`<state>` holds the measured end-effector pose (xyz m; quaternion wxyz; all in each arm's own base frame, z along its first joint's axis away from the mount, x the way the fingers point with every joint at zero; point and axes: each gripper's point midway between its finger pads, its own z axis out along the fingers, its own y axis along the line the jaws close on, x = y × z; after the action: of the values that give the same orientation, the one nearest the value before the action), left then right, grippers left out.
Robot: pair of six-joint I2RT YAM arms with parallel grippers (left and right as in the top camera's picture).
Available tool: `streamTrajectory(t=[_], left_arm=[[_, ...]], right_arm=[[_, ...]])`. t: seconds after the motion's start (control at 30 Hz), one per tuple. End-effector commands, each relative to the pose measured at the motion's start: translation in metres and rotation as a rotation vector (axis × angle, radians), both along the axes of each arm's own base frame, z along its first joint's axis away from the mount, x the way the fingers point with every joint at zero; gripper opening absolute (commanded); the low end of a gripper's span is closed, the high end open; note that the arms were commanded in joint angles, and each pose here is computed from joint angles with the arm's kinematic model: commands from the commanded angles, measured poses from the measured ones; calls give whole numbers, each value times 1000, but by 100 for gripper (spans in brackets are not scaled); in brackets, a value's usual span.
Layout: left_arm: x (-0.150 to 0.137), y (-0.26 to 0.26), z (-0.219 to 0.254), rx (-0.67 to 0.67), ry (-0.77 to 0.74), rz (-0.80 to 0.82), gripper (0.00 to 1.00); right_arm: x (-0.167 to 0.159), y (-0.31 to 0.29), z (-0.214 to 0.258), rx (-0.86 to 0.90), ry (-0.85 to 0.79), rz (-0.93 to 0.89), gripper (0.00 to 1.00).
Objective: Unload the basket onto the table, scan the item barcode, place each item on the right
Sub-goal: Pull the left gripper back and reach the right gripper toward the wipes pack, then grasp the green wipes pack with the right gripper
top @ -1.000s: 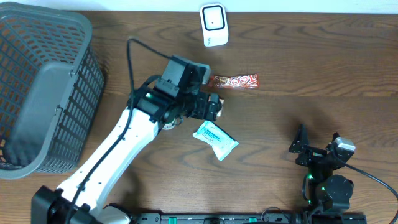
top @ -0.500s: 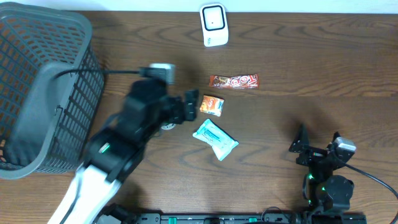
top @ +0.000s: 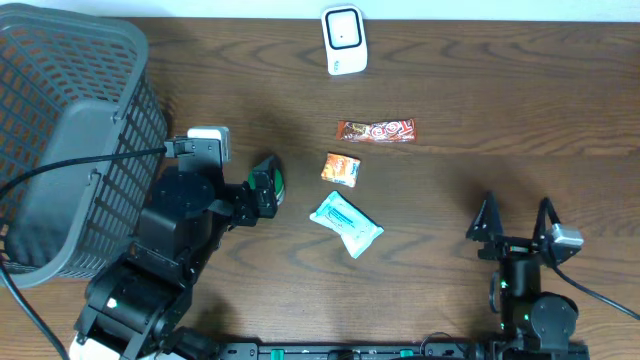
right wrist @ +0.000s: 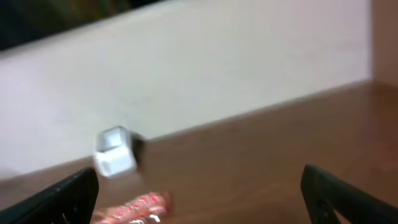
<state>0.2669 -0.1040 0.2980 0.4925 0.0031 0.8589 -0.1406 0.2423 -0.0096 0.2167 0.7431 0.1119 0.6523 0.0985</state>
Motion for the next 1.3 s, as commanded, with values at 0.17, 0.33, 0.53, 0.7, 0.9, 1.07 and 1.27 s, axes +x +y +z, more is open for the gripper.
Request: streamTrajectory(t=[0.17, 0.33, 0.53, 0.7, 0.9, 1.07, 1.27], left_arm=[[2, 7, 7, 21, -25, 27, 98], [2, 7, 7, 21, -25, 27, 98], [2, 7, 7, 21, -25, 27, 98], [2, 7, 7, 22, -24, 27, 98], [0, 10, 3, 37, -7, 37, 98], [-3, 15, -4, 60, 18, 52, 98], [-4, 16, -3, 60, 16, 53, 98]], right_arm=[[-7, 22, 42, -51, -27, 125, 99], [5, 35, 60, -51, 90, 203, 99], [37, 61, 53, -25, 350, 320, 99], [64, 116, 40, -115, 483, 472, 99], [76, 196, 4, -357, 594, 555, 99], [71, 233, -24, -472, 650, 598, 99], [54, 243, -44, -509, 723, 661, 99]])
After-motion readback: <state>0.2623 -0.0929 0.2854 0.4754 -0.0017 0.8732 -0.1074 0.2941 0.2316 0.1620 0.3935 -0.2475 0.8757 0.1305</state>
